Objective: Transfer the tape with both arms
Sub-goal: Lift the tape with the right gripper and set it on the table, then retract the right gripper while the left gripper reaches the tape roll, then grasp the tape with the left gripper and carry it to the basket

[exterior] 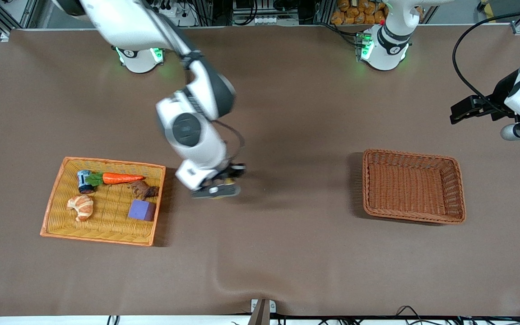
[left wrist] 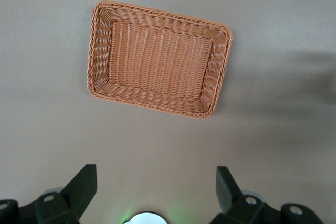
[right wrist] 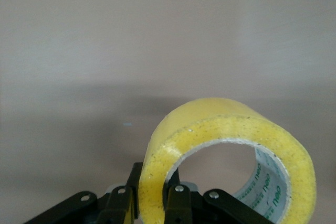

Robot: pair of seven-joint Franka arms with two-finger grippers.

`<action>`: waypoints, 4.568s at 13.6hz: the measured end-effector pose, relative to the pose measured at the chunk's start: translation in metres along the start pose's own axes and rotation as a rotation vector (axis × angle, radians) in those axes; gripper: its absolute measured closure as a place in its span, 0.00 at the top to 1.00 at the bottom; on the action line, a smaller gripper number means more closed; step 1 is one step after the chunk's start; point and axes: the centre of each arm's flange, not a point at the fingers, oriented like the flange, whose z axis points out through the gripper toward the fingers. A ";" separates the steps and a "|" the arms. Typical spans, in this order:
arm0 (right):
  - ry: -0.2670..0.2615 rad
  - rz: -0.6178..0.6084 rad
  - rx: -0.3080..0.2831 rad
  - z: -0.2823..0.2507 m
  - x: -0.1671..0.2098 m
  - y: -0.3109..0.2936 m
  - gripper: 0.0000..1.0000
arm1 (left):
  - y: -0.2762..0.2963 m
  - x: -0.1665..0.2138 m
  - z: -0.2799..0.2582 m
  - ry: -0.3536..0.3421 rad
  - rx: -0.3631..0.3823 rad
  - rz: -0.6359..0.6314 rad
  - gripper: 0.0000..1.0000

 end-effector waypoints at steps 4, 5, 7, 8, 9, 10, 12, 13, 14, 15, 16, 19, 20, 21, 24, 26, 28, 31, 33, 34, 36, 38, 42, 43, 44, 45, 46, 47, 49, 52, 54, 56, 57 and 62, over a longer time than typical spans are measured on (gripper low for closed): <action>0.042 0.173 0.047 0.093 -0.034 -0.071 0.22 | 0.003 0.000 -0.001 0.003 -0.021 0.002 1.00; 0.056 0.222 0.064 0.104 -0.035 -0.079 0.22 | 0.003 0.002 0.001 0.009 -0.023 0.002 1.00; 0.082 0.286 0.096 0.110 -0.032 -0.086 0.37 | 0.007 0.010 0.012 -0.001 -0.023 0.007 1.00; 0.089 0.302 0.097 0.105 -0.026 -0.084 0.47 | 0.012 0.016 0.020 -0.007 -0.023 0.014 1.00; 0.085 0.310 0.083 0.095 -0.018 -0.080 0.59 | 0.018 0.023 0.030 -0.011 -0.024 0.024 1.00; 0.072 0.299 0.057 0.081 -0.009 -0.071 0.67 | 0.026 0.029 0.041 -0.019 -0.025 0.034 1.00; 0.038 0.210 0.004 0.032 0.018 -0.039 0.88 | 0.050 0.041 0.065 -0.034 -0.025 0.070 1.00; 0.015 0.179 -0.021 -0.001 0.033 -0.014 0.99 | 0.067 0.046 0.075 -0.033 -0.025 0.094 1.00; 0.001 0.169 -0.035 -0.038 0.049 0.018 1.00 | 0.085 0.049 0.084 -0.027 -0.026 0.120 1.00; -0.002 0.170 -0.039 -0.073 0.065 0.054 1.00 | 0.104 0.050 0.093 -0.021 -0.026 0.144 1.00; 0.002 0.177 -0.039 -0.102 0.079 0.093 1.00 | 0.126 0.049 0.102 -0.018 -0.026 0.155 1.00; 0.007 0.159 -0.068 -0.146 0.093 0.208 1.00 | 0.198 0.044 0.142 -0.019 -0.022 0.132 1.00; 0.007 0.130 -0.073 -0.157 0.090 0.247 1.00 | 0.225 0.041 0.163 -0.022 -0.020 0.120 1.00; 0.013 0.114 -0.074 -0.169 0.083 0.283 1.00 | 0.250 0.038 0.185 -0.023 -0.019 0.114 1.00; -0.013 0.031 -0.079 -0.228 0.042 0.371 1.00 | 0.313 0.028 0.244 -0.015 -0.025 0.091 1.00; -0.048 -0.010 -0.073 -0.267 0.018 0.417 1.00 | 0.342 0.019 0.274 -0.017 -0.024 0.085 1.00; -0.096 0.005 -0.069 -0.290 0.000 0.451 1.00 | 0.365 0.009 0.301 -0.015 -0.021 0.097 1.00; -0.156 0.005 -0.130 -0.309 -0.011 0.463 1.00 | 0.375 0.014 0.326 0.012 -0.042 0.088 1.00; -0.142 0.018 -0.137 -0.328 -0.012 0.469 1.00 | 0.376 0.018 0.339 0.019 -0.048 0.085 1.00; -0.136 0.025 -0.138 -0.333 -0.013 0.472 1.00 | 0.378 0.017 0.345 0.018 -0.047 0.087 1.00; -0.132 0.029 -0.138 -0.336 -0.013 0.474 1.00 | 0.382 0.018 0.352 0.029 -0.057 0.092 1.00; -0.123 0.030 -0.139 -0.339 -0.012 0.474 1.00 | 0.386 0.021 0.356 0.060 -0.082 0.091 1.00; -0.085 0.050 -0.115 -0.357 -0.012 0.483 1.00 | 0.390 0.026 0.383 0.081 -0.102 0.089 1.00; -0.084 0.049 -0.114 -0.357 -0.011 0.482 1.00 | 0.390 0.026 0.387 0.080 -0.101 0.089 1.00; -0.086 0.047 -0.113 -0.356 -0.011 0.481 1.00 | 0.390 0.026 0.390 0.078 -0.100 0.089 1.00; -0.087 0.045 -0.112 -0.355 -0.010 0.480 1.00 | 0.390 0.026 0.392 0.076 -0.099 0.089 1.00; -0.088 0.045 -0.112 -0.354 -0.010 0.480 1.00 | 0.390 0.026 0.394 0.074 -0.098 0.089 1.00; -0.089 0.045 -0.111 -0.354 -0.010 0.480 1.00 | 0.391 0.025 0.396 0.072 -0.097 0.090 1.00; -0.090 0.044 -0.111 -0.354 -0.010 0.479 1.00 | 0.396 0.020 0.403 0.066 -0.094 0.100 1.00; -0.090 0.036 -0.110 -0.353 -0.009 0.475 1.00 | 0.403 0.014 0.409 0.061 -0.091 0.112 0.98; -0.090 0.033 -0.110 -0.353 -0.009 0.474 1.00 | 0.402 0.014 0.414 0.057 -0.087 0.111 0.79; -0.090 0.033 -0.110 -0.353 -0.009 0.474 1.00 | 0.401 0.015 0.417 0.054 -0.085 0.109 0.57; -0.090 0.033 -0.110 -0.353 -0.009 0.474 1.00 | 0.401 0.015 0.417 0.055 -0.085 0.109 0.45; -0.087 0.035 -0.112 -0.355 -0.009 0.475 1.00 | 0.380 0.049 0.351 0.140 -0.144 0.057 0.22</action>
